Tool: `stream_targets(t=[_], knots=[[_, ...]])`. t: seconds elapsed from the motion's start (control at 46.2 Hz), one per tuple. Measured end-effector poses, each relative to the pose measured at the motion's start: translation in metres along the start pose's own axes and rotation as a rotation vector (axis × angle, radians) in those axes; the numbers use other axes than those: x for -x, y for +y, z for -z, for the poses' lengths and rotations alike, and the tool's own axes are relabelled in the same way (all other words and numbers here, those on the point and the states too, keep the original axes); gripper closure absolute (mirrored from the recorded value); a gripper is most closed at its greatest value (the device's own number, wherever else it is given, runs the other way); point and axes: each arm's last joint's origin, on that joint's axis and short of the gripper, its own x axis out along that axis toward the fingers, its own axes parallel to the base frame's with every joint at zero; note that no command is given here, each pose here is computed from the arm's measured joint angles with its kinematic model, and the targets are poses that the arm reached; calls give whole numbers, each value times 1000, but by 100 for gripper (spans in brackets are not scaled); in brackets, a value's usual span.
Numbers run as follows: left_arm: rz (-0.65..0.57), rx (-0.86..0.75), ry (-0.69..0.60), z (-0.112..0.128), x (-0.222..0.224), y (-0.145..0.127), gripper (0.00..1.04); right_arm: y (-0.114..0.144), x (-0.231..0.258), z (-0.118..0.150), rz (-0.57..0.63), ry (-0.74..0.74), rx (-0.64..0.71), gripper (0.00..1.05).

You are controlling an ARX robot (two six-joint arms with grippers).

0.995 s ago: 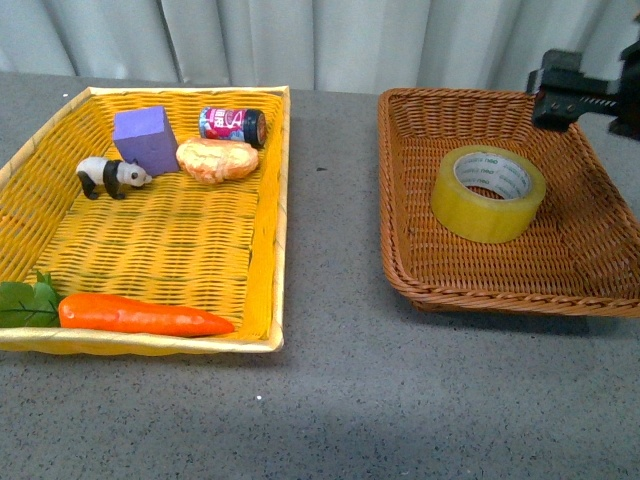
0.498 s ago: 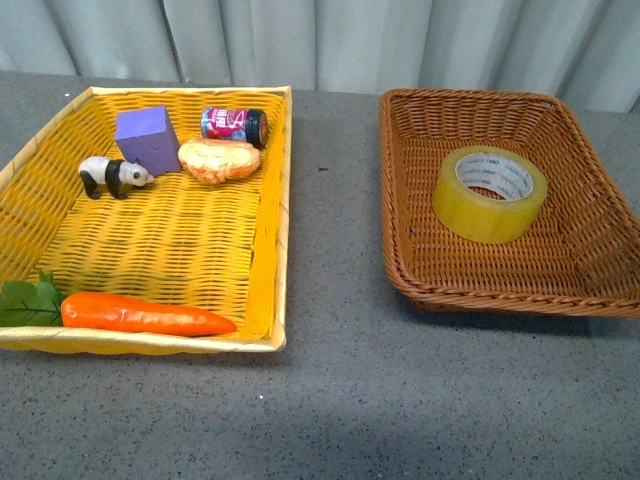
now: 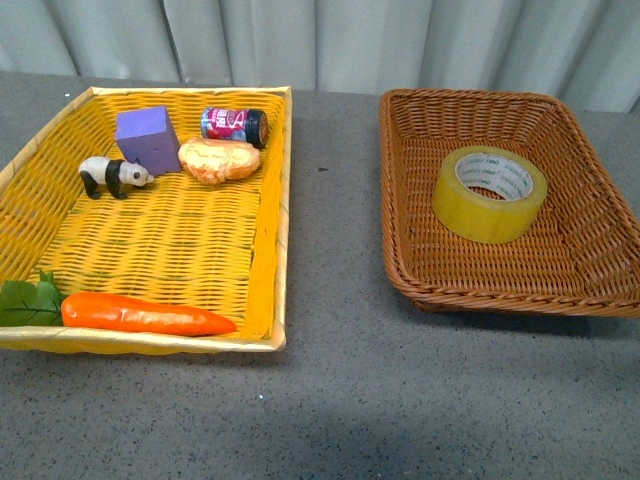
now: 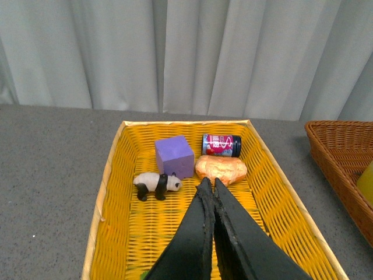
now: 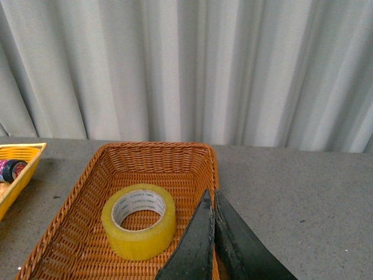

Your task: Move tape to another basket

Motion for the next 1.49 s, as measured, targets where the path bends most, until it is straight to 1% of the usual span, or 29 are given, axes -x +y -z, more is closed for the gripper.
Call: stream_targets(t=[0.303, 0.692, 1.493], knots=[[0, 0, -4, -1, 22, 0, 101, 0, 27, 0, 1, 0, 0, 104], [0, 0, -34, -10, 41, 0, 101, 0, 51, -2, 1, -8, 0, 104], [1, 0, -40, -10, 63, 0, 101, 0, 76, -6, -2, -24, 0, 104]])
